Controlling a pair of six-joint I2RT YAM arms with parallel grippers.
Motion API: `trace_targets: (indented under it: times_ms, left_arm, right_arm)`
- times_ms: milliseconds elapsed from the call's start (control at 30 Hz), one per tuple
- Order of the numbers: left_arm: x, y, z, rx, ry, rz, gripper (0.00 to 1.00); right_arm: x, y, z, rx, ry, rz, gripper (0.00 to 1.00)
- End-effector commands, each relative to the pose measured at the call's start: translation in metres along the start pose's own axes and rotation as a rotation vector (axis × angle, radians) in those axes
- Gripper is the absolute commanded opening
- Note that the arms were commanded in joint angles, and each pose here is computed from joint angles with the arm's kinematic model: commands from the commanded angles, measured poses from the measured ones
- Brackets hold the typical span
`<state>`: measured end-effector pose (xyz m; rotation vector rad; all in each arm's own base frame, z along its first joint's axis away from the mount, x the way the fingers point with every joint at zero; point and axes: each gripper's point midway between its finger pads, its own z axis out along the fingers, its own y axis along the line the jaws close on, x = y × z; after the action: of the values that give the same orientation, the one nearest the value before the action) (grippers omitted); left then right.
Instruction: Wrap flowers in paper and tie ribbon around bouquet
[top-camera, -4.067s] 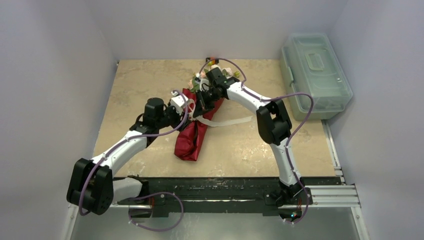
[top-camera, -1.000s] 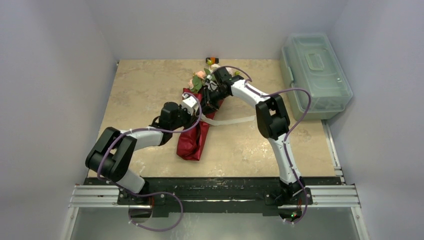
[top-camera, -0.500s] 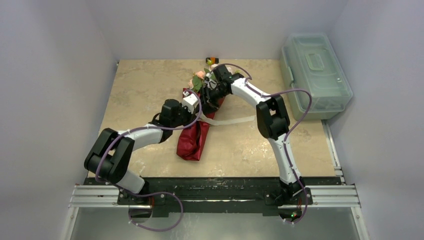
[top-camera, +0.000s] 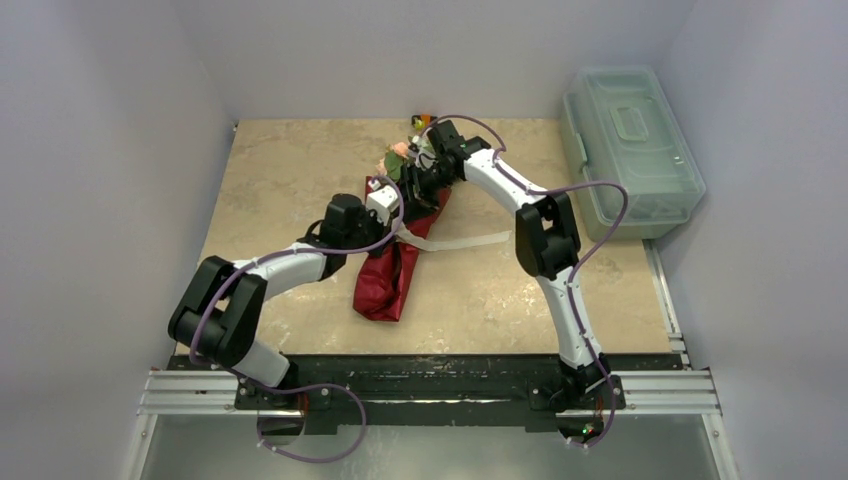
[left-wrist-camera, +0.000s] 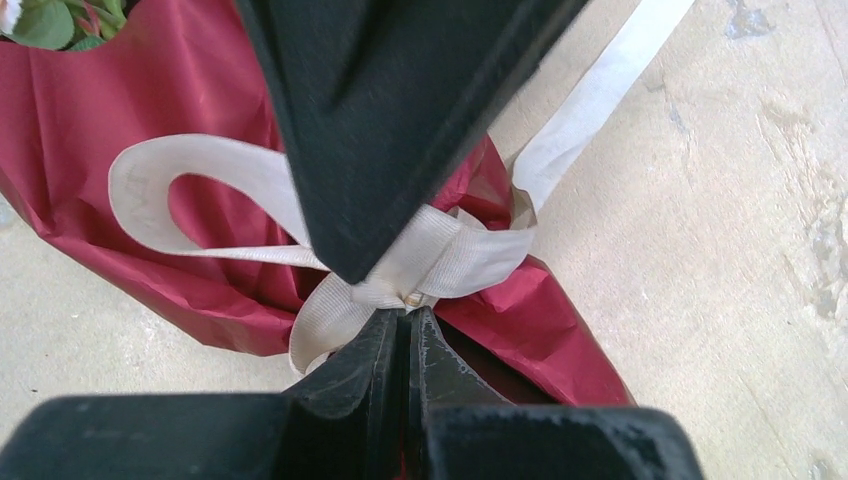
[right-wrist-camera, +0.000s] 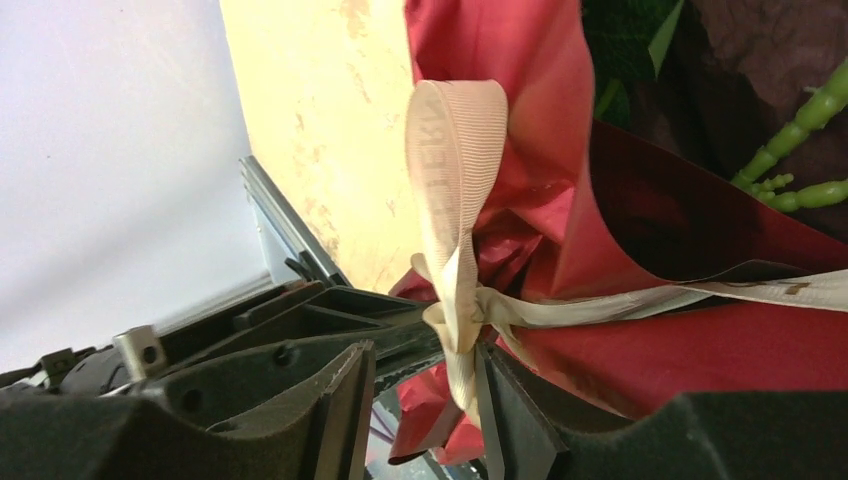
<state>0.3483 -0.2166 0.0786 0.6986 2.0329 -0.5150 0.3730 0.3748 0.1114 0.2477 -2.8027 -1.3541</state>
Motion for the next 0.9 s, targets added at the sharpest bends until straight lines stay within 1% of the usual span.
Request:
trace_targets:
  times_ms: [0, 200, 467, 633, 867]
  left_arm:
    - [-0.025, -0.006, -0.009, 0.032, -0.037, 0.003, 0.0]
    - [-0.02, -0.009, -0.011, 0.045, -0.018, 0.016, 0.0]
    - [-0.016, -0.01, -0.01, 0.054, -0.025, 0.015, 0.0]
    - [-0.014, -0.012, -0.008, 0.069, -0.031, 0.027, 0.0]
    - [-0.006, -0.015, -0.005, 0.092, -0.011, 0.042, 0.0]
  right_arm:
    - [-0.014, 0.014, -0.016, -0.007, -0.051, -0.071, 0.49]
    - [-0.02, 0.013, -0.011, -0.015, -0.058, -0.077, 0.49]
    - [-0.037, 0.007, -0.002, 0.005, -0.108, -0.13, 0.48]
    - [-0.042, 0.01, 0.008, 0.012, -0.118, -0.17, 0.48]
    - [-0.053, 0.018, 0.018, -0.021, -0.16, -0.17, 0.47]
